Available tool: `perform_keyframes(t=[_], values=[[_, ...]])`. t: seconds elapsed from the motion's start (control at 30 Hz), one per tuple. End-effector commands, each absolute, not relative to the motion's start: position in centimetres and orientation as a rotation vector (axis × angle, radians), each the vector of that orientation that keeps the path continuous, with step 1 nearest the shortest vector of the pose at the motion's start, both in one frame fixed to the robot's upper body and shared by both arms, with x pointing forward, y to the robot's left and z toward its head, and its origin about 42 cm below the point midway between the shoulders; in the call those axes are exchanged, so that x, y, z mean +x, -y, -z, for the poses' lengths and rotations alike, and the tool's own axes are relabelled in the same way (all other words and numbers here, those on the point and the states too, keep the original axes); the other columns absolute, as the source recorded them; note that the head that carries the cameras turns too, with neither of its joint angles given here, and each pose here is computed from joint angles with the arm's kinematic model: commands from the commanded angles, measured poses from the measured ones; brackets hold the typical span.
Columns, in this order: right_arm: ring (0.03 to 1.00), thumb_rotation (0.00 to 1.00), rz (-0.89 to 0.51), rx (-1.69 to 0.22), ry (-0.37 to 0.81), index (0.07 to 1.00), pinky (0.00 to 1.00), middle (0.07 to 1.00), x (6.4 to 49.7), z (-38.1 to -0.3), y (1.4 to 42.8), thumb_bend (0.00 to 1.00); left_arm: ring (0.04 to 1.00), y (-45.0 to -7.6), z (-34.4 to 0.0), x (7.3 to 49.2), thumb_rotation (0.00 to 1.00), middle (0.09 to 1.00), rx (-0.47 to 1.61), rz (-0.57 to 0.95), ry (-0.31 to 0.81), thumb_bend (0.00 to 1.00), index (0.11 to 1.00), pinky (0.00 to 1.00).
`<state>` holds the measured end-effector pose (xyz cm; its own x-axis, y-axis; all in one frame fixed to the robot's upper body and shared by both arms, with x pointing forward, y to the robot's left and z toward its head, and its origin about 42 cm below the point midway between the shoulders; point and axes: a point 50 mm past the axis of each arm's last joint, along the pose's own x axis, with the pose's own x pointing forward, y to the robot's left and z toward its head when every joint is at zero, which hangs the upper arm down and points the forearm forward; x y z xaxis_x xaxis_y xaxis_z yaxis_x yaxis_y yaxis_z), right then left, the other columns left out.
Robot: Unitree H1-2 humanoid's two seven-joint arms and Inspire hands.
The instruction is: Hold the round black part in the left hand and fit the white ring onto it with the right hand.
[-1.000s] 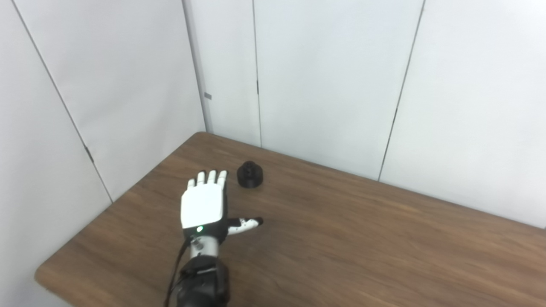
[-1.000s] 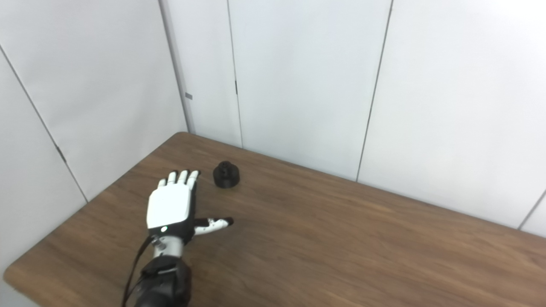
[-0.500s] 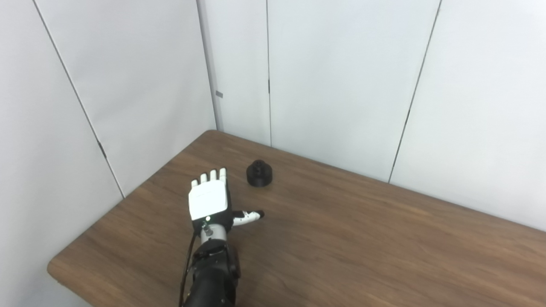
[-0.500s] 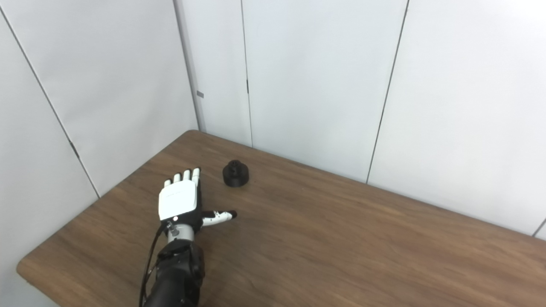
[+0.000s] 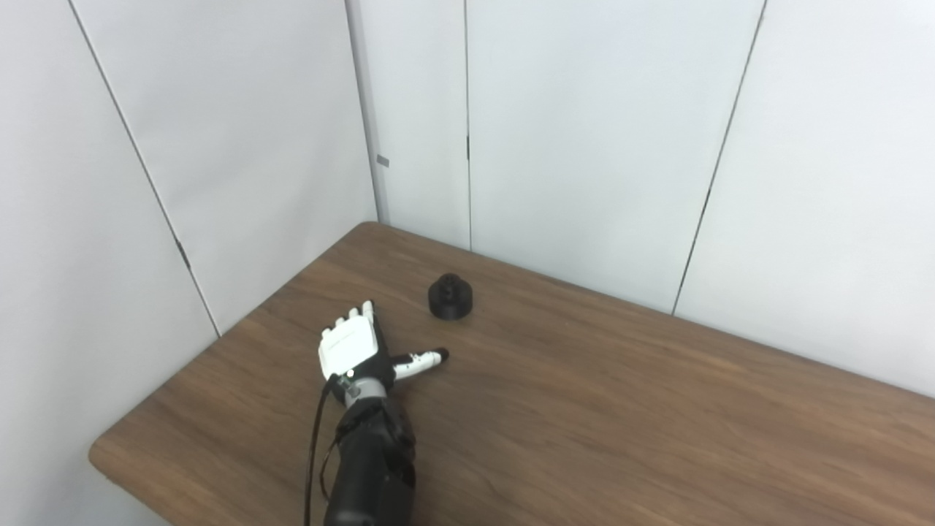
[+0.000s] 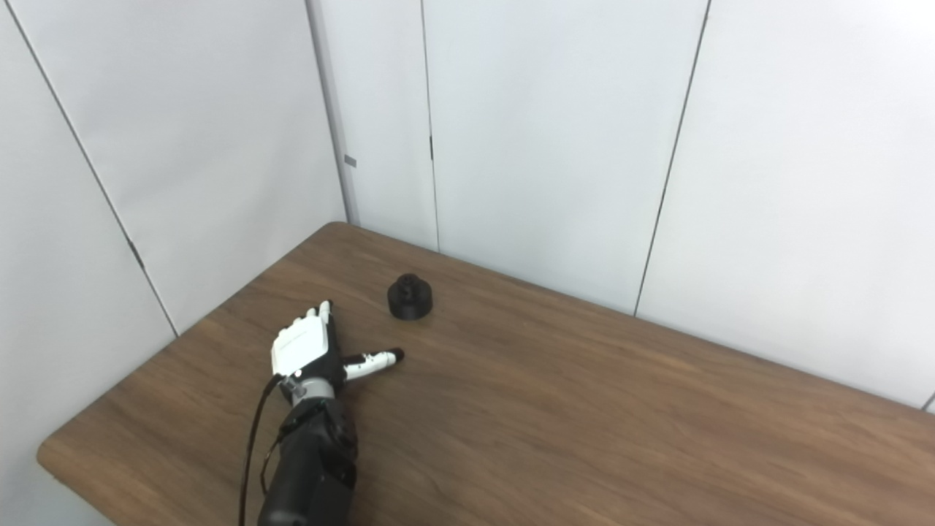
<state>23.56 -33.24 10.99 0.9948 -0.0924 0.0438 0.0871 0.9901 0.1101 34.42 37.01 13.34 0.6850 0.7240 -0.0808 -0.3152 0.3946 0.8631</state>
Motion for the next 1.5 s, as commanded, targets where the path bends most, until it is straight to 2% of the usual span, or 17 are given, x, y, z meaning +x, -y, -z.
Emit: perform_keyframes(t=[0.0, 0.3, 0.43, 0.6, 1.0, 1.2, 1.47], values=[[1.000, 0.79, 0.111, 0.132, -0.059, 1.000, 1.00, 1.000, 20.9, -8.1, 33.5, 0.63, 1.000, -37.9, -14.9, 35.7, 0.63, 1.000, 0.927, -0.712, -0.450, 1.00, 1.000, 1.00], [1.000, 0.78, 0.116, 0.138, -0.059, 1.000, 1.00, 1.000, 20.3, -8.2, 33.4, 0.63, 1.000, -38.6, -14.4, 37.2, 0.63, 1.000, 0.912, -0.655, -0.464, 1.00, 1.000, 1.00], [1.000, 0.78, 0.117, 0.128, -0.060, 1.000, 1.00, 1.000, 20.2, -8.1, 33.4, 0.64, 1.000, -38.2, -14.4, 38.1, 0.62, 1.000, 0.922, -0.634, -0.464, 1.00, 1.000, 1.00], [1.000, 0.79, 0.118, 0.137, -0.060, 1.000, 1.00, 1.000, 19.8, -8.2, 33.1, 0.61, 1.000, -37.8, -14.6, 39.1, 0.64, 1.000, 0.930, -0.609, -0.454, 1.00, 1.000, 1.00], [1.000, 0.78, 0.121, 0.141, -0.058, 1.000, 1.00, 1.000, 18.9, -8.3, 32.4, 0.63, 1.000, -36.5, -14.7, 41.1, 0.62, 1.000, 0.935, -0.549, -0.429, 1.00, 1.000, 1.00], [1.000, 0.77, 0.124, 0.157, -0.057, 1.000, 1.00, 1.000, 18.6, -8.4, 32.0, 0.61, 1.000, -35.7, -14.6, 41.6, 0.62, 1.000, 0.946, -0.519, -0.416, 1.00, 1.000, 1.00], [1.000, 0.78, 0.123, 0.139, -0.055, 1.000, 1.00, 1.000, 18.1, -8.3, 32.1, 0.63, 1.000, -35.3, -14.4, 41.9, 0.62, 1.000, 0.965, -0.499, -0.407, 1.00, 1.000, 1.00]])
